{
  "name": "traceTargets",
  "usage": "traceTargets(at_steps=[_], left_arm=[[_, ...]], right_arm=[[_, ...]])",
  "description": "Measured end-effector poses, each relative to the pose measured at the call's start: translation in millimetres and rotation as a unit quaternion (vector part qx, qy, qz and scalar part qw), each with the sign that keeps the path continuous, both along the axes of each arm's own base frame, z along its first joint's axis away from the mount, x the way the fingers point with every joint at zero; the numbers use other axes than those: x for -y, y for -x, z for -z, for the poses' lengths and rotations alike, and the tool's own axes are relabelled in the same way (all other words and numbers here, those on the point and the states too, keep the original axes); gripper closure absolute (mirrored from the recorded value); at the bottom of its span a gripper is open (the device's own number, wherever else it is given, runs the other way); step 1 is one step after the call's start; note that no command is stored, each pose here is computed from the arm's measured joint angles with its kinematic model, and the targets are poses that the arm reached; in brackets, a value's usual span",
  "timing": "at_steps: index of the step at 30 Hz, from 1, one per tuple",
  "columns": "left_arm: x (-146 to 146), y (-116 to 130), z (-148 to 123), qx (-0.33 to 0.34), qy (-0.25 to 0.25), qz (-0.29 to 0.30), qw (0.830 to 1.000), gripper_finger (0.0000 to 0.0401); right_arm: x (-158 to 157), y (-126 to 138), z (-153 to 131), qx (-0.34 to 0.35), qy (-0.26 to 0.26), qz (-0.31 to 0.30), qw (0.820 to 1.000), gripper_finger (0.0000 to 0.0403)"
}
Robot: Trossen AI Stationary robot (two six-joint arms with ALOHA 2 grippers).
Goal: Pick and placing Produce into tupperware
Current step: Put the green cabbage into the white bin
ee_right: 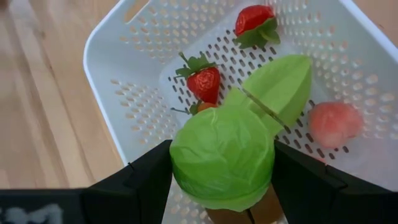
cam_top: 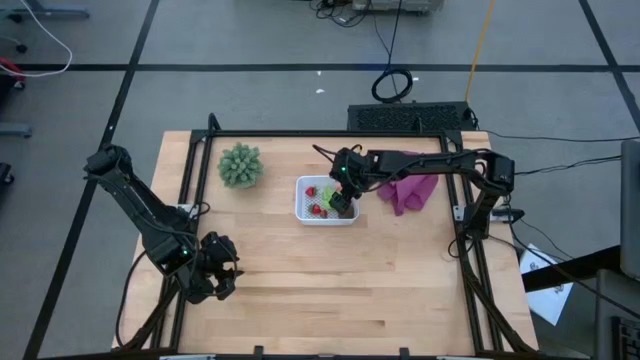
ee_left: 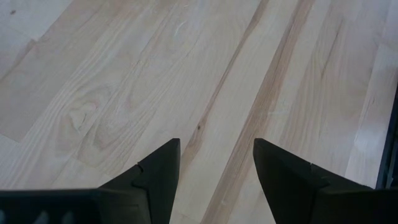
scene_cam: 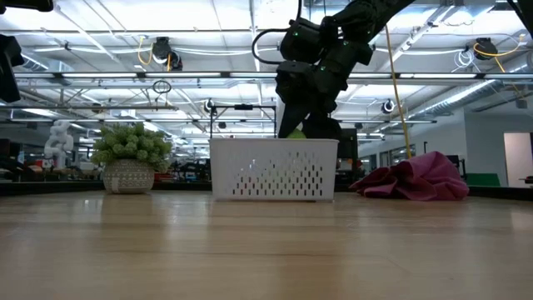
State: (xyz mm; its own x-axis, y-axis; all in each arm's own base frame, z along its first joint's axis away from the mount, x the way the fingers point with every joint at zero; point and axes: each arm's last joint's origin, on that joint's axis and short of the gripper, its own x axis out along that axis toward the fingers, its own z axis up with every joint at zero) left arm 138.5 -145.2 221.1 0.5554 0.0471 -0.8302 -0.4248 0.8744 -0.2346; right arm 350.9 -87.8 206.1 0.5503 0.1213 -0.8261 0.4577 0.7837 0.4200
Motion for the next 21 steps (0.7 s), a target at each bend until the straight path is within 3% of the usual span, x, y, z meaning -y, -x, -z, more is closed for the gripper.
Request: traceTargets(at_steps=[21], left_arm=[[-0.6,-0.5,-0.4,0.01,-0.016,0.005,1.0,0.0194]], right_arm=[[2.2,0.9,0.6,-0.014,-0.001,0.052,0.999,0.017]])
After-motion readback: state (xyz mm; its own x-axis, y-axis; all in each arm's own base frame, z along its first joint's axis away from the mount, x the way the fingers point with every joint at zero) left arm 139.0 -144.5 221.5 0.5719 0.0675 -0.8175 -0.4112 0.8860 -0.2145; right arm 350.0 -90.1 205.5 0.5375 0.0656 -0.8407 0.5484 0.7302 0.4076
